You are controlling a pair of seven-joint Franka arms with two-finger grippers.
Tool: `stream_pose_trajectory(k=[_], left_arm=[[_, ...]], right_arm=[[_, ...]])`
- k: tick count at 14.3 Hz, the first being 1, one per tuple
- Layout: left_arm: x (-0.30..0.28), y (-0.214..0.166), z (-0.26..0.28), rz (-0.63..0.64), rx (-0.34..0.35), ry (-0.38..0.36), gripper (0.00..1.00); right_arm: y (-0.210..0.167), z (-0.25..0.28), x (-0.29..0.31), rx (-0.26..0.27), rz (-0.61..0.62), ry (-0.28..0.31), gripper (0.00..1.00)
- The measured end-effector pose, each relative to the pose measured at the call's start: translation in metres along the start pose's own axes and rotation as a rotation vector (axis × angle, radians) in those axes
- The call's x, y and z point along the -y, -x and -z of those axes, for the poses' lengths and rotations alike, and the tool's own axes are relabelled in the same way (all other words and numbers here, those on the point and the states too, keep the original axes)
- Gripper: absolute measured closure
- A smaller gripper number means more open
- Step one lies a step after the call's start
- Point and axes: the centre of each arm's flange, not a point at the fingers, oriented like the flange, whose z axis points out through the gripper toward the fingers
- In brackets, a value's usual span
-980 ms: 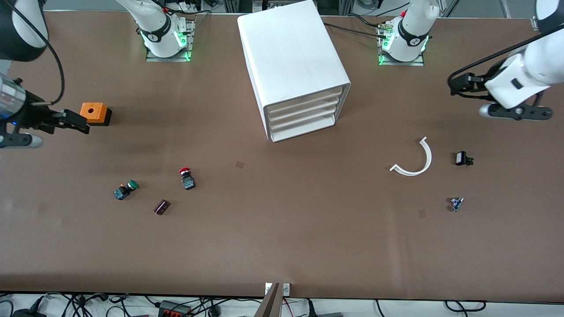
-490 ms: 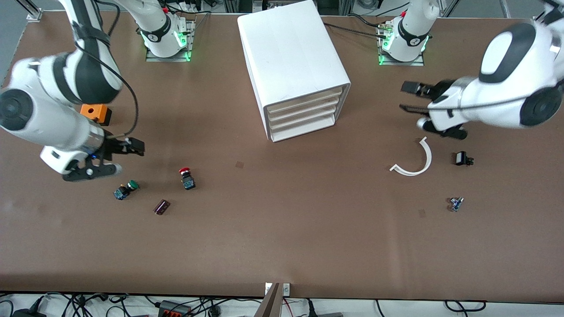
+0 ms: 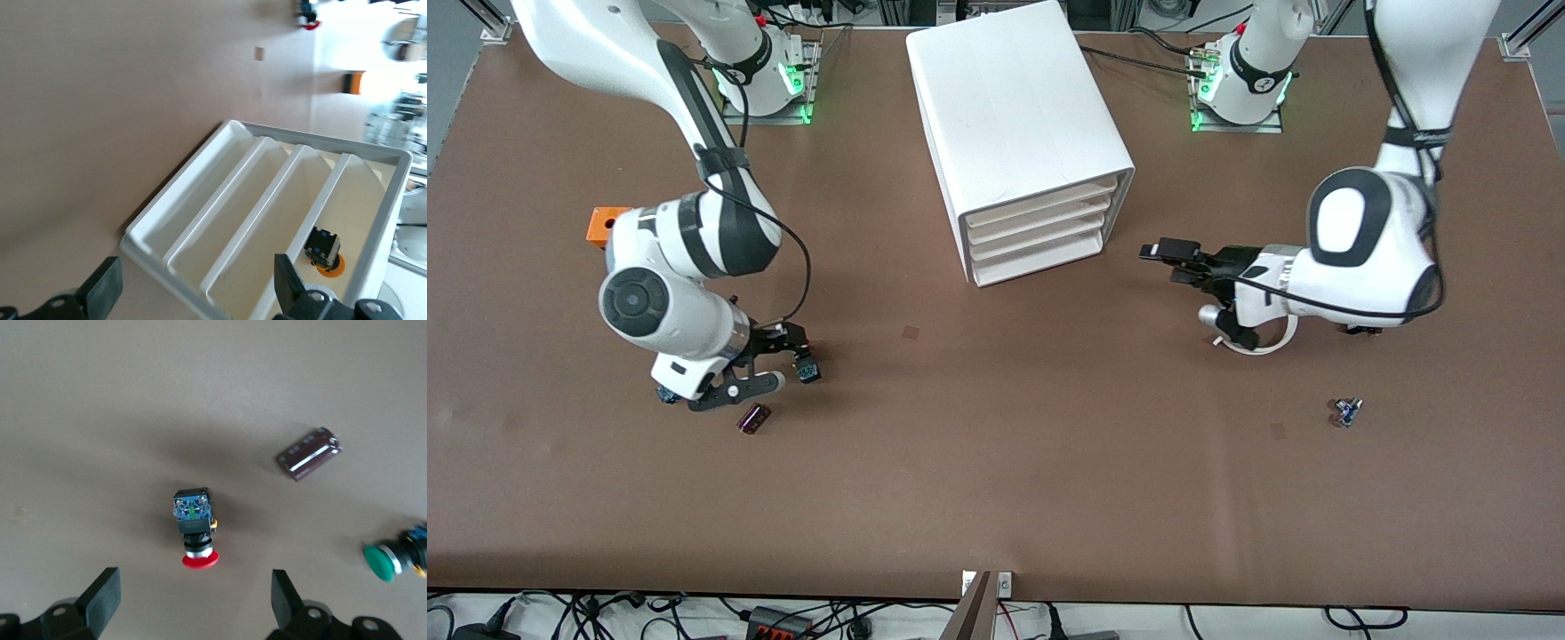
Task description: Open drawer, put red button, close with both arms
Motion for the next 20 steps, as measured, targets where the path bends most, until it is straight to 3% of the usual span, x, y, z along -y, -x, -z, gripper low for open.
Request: stream_pose_trajectory(k=[3, 9, 15, 17, 20], left_arm=[[0.020, -0.001, -0.036, -0.053, -0.025, 0.099, 0.00], [0.029, 0.029, -0.100, -0.042, 0.012, 0.225, 0.00], [0.008, 0.036, -0.133, -0.044, 0.039, 0.281, 0.04], [0.008, 0.037, -0.135, -0.049, 0.034, 0.287, 0.11], [0.018, 0.042, -0.144, -0.113, 0.022, 0.308, 0.33]], right_arm=[[-0.007, -0.025, -0.006, 0.017, 0.029, 0.000, 0.00], [-0.019, -0.064, 0.010, 0.031, 0.057, 0.000, 0.00], [-0.018, -0.087, 0.017, 0.062, 0.069, -0.001, 0.00], [-0.018, -0.090, 0.020, 0.068, 0.073, -0.001, 0.00], [-0.017, -0.099, 0.018, 0.080, 0.071, -0.002, 0.00]])
